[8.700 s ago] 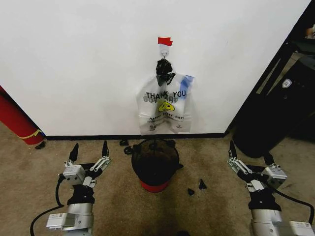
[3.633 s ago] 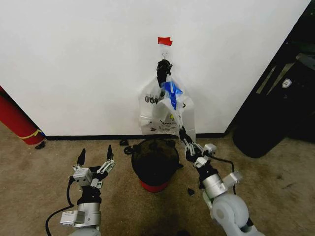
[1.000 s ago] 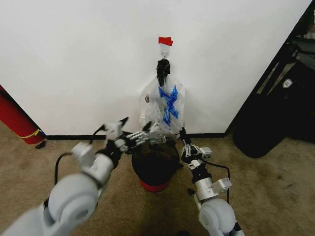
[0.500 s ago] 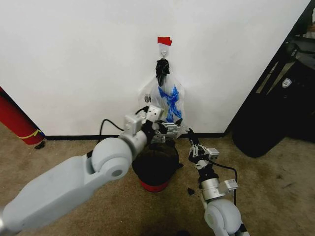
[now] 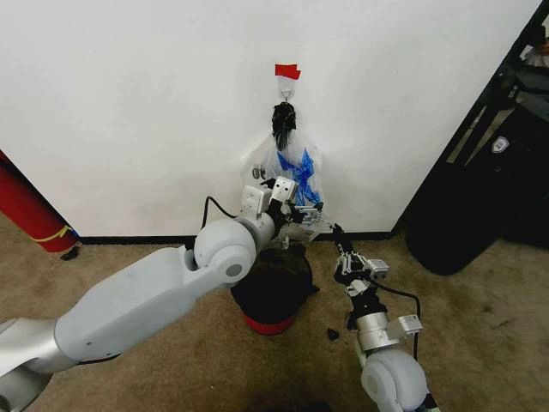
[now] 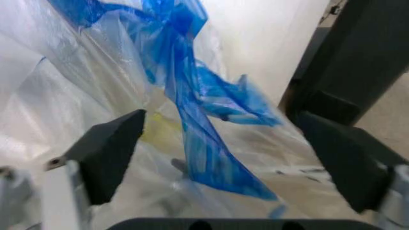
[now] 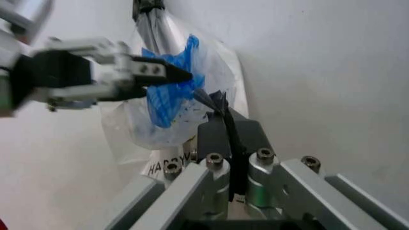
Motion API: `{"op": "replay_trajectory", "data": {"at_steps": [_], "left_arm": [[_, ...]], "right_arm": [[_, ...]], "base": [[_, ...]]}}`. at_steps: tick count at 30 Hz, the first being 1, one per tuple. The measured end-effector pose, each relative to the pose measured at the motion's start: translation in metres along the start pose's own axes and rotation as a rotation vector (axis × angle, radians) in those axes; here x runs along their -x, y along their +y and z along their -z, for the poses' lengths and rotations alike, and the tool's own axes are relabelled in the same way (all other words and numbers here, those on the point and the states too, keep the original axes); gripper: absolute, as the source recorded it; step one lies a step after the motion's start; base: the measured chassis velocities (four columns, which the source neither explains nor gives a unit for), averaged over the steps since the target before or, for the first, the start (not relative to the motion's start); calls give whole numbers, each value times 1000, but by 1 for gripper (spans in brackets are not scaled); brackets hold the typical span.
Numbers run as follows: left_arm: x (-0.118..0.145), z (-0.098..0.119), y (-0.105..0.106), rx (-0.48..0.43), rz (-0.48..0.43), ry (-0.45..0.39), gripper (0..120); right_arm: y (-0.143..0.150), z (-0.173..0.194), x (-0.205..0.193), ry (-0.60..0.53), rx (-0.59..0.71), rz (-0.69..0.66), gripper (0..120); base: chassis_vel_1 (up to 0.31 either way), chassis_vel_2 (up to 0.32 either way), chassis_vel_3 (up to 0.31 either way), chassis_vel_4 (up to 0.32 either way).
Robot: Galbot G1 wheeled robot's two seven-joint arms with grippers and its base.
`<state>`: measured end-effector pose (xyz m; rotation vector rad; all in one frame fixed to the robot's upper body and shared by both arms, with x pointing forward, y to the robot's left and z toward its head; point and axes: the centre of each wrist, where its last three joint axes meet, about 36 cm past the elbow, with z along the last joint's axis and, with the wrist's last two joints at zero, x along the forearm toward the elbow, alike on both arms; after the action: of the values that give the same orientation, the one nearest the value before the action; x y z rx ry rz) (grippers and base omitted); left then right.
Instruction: Pick up the garbage bag from the wall and place it over the trash bin.
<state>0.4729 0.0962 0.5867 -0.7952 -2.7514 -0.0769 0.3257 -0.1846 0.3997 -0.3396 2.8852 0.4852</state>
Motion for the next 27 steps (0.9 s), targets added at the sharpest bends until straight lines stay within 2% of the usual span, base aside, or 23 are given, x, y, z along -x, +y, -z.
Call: {"op": "replay_trajectory", "data": {"at_steps": [3, 5, 9, 13, 17, 21, 24, 27], "left_arm": [[6, -3, 4, -4, 25, 9, 75], [6, -4, 5, -4, 30, 11, 72], [2, -9, 9, -1, 34, 19, 53], [3, -9, 8, 1, 32, 20, 47], [15, 1, -5, -6, 15, -11, 23], [15, 2, -5, -11, 22, -20, 17], [8, 3, -4, -30, 39, -39, 0], [3, 3, -4, -44, 42, -50, 0]], "right_arm": [[-2, 4, -1, -2, -1, 0, 0], [-4, 5, -2, -3, -2, -1, 0], [-6, 9, -1, -6, 0, -8, 0], [-4, 10, 0, -9, 7, -10, 0], [-6, 18, -3, -23, -1, -29, 0], [-9, 19, -4, -23, -9, -33, 0], [-12, 22, -6, -20, -25, -33, 0], [-10, 26, -7, -13, -35, -36, 0]], "base": [[0, 0, 0, 0], [0, 0, 0, 0], [0, 0, 0, 0], [0, 0, 0, 0], [0, 0, 0, 0], [0, 0, 0, 0], [0, 0, 0, 0], [0, 0, 0, 0]]}}
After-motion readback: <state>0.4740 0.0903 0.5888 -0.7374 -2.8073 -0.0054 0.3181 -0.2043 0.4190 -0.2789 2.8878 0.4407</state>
